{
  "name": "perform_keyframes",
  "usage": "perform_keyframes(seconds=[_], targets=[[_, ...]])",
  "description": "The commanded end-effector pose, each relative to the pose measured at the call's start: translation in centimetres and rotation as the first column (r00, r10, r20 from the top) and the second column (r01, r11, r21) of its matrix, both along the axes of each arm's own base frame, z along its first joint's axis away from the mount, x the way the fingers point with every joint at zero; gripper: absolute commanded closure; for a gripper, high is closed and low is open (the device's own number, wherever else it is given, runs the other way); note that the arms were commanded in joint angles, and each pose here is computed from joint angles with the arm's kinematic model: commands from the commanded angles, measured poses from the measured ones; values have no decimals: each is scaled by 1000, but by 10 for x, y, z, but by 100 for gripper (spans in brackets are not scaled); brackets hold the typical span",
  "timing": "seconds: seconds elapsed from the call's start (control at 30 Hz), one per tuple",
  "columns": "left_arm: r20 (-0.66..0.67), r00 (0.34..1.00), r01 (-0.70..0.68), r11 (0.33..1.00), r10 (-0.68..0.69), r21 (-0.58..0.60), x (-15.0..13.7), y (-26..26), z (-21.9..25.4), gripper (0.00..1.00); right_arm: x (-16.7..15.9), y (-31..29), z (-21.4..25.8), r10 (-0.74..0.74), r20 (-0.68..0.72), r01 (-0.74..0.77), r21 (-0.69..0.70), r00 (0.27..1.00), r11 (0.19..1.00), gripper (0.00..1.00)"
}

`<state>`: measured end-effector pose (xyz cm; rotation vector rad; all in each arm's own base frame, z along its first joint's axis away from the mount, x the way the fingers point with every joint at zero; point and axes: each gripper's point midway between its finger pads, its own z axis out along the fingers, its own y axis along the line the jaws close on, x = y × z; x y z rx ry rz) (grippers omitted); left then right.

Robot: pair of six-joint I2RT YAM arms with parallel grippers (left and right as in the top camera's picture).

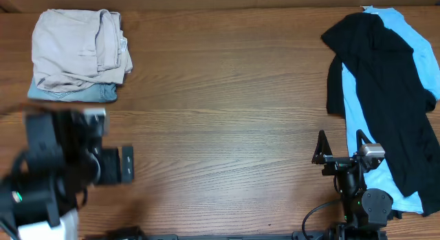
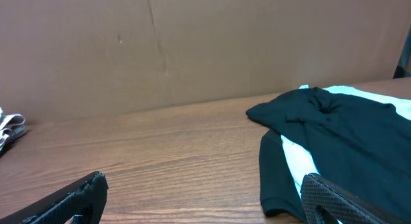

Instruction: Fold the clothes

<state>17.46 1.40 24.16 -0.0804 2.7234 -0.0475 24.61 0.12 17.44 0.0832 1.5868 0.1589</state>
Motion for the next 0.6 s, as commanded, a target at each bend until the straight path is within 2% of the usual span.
perform_keyframes(seconds=[0.0, 0.07, 0.17, 0.37, 0.57], targets=[[114, 990, -83, 997, 83, 2, -9, 4, -10, 0, 0, 0, -1, 3, 8, -3, -1, 1000, 1000, 0], [268, 960, -83, 996, 77, 12, 5, 6, 2, 0, 0, 0, -1, 3, 8, -3, -1, 1000, 1000, 0], [469, 881, -80, 997, 60, 22, 22, 6, 19, 0, 0, 0, -1, 3, 8, -3, -1, 1000, 1000, 0], [648, 761, -55, 998, 25, 26, 41, 3, 9, 0, 0, 0, -1, 3, 8, -3, -1, 1000, 1000, 0], [819, 573, 8, 999, -47, 51, 57, -10, -11, 0, 0, 0, -1, 3, 8, -3, -1, 1000, 1000, 0]])
